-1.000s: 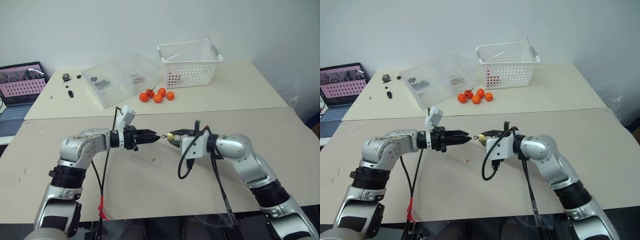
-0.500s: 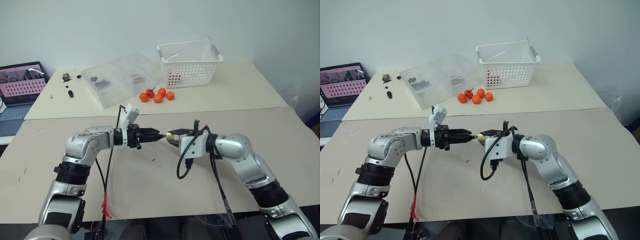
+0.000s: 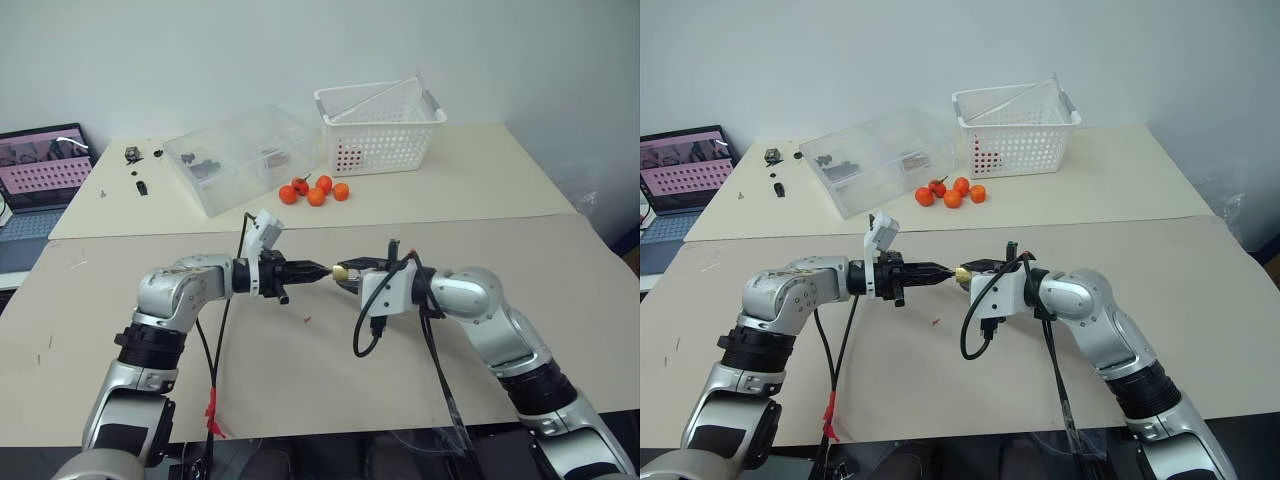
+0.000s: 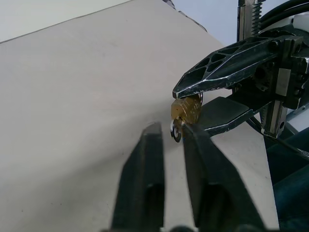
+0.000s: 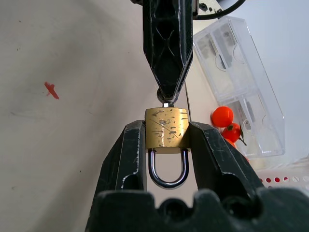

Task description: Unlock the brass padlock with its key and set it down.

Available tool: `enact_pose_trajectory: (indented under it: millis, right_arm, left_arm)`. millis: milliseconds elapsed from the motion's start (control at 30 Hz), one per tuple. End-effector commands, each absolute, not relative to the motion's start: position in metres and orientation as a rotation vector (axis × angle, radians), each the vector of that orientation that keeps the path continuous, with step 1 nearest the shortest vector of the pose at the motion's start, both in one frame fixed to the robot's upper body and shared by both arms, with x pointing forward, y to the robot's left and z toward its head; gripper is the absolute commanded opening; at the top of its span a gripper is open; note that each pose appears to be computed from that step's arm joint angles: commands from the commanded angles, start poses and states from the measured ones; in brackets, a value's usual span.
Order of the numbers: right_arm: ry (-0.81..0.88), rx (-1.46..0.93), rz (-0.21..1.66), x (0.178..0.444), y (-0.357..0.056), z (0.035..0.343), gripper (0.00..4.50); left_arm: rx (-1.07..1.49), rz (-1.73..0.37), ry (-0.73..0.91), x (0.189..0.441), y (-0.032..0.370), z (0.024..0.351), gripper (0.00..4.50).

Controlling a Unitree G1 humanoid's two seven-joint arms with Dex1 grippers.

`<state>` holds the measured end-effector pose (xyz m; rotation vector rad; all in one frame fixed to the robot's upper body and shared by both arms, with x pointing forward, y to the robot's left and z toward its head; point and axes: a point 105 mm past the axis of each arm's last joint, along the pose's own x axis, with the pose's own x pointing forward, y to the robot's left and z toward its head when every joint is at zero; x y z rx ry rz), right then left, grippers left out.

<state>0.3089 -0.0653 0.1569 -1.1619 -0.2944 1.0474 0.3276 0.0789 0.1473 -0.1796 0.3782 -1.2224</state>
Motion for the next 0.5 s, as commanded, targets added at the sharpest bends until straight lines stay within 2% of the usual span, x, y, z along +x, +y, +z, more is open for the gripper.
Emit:
enact_pose_trajectory:
  millis: [33,300,433,500]
  right_arm:
    - [-0.385,-1.172,1.031,0.304,-0.058,0.178,0.92]
    - [-0.386,-1.169,1.030,0.304,-0.059,0.180,0.92]
    - [-0.385,-1.163,1.029,0.304,-0.058,0.181,0.92]
    - [-0.383,-1.155,1.030,0.304,-0.058,0.182,0.92]
  left_arm:
    - [-0.169,-1.224,0.325,0.331,0.079,0.161,0.02]
    - [-0.143,-1.227,0.318,0.332,0.077,0.161,0.02]
    - [-0.050,-1.216,0.234,0.337,0.077,0.167,0.02]
    - [0.072,-1.163,0.185,0.348,0.080,0.168,0.02]
